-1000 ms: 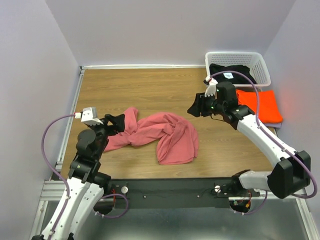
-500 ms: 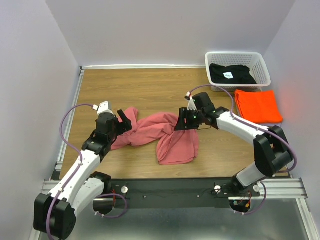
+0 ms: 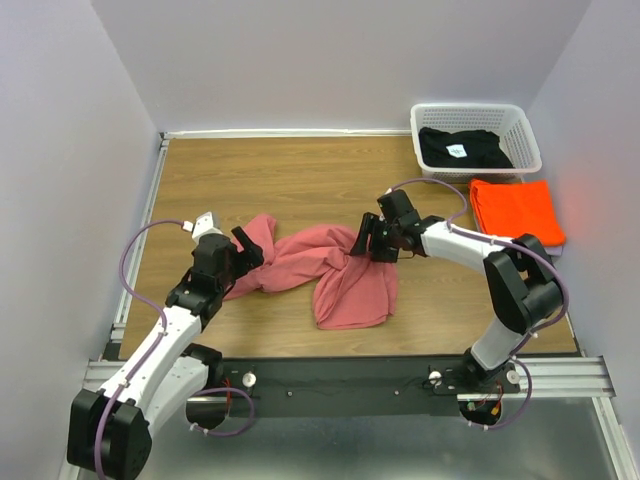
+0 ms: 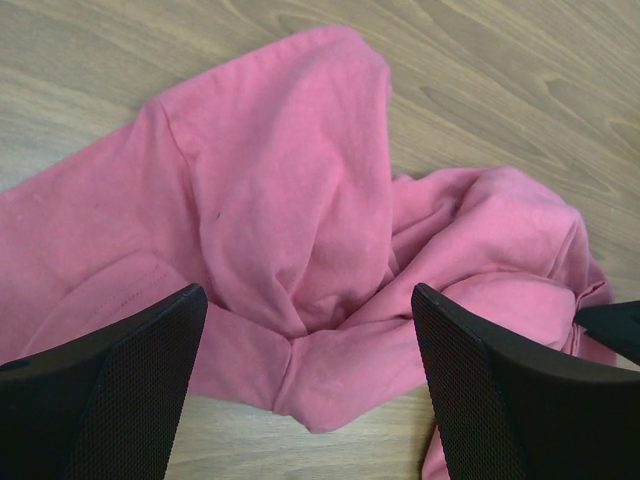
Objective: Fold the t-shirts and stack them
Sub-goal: Flatten the tshirt out
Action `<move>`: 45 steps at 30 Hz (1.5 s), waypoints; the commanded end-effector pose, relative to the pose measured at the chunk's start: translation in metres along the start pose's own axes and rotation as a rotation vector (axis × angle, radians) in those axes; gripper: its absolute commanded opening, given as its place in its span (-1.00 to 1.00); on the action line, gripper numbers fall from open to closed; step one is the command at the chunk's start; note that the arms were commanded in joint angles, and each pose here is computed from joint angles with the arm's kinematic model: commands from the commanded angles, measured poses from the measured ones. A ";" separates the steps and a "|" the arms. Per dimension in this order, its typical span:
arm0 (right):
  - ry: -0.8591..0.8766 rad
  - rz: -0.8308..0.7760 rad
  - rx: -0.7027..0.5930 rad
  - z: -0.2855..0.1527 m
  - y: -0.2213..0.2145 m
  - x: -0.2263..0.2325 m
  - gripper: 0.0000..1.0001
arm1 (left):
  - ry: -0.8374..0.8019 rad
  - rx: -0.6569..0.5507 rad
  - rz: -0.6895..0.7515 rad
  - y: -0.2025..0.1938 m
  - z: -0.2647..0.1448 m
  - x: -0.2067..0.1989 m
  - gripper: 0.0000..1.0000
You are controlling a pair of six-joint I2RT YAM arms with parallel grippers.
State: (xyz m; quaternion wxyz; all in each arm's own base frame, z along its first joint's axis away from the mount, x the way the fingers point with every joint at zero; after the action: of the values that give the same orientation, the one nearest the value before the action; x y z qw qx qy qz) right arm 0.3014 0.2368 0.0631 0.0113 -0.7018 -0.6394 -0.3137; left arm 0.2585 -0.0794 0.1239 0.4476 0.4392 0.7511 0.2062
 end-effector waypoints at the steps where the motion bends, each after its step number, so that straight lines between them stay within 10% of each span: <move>1: -0.027 0.035 -0.064 0.007 0.015 0.004 0.40 | 0.007 -0.020 -0.030 -0.002 0.006 0.002 0.82; 15: 0.018 -0.170 -0.074 -0.010 0.015 0.005 -0.99 | 0.040 0.008 -0.024 -0.009 0.020 0.007 0.83; 34: 0.312 -0.472 -0.027 -0.078 -0.028 0.024 -0.99 | 0.104 0.079 0.072 -0.006 0.078 -0.006 0.74; 45: 0.233 -0.597 -0.275 -0.121 0.029 0.043 -0.99 | 0.165 0.088 0.119 0.017 0.142 -0.018 -0.80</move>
State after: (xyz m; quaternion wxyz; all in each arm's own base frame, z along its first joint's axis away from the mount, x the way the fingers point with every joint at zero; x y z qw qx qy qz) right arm 0.2555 0.2245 0.1487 -0.0247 -0.4655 -0.7683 -0.4386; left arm 0.3585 -0.1040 0.0497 0.3291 0.4996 0.7762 0.1990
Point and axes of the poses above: each gripper's point midway between its finger pads, its own z axis out along the fingers, its own x axis along the line the jaws close on, y = z × x, the point moved 2 cm from there along -z, back along the fingers, and after that the axes turned 2 degrees about -z, right-handed, at the moved point
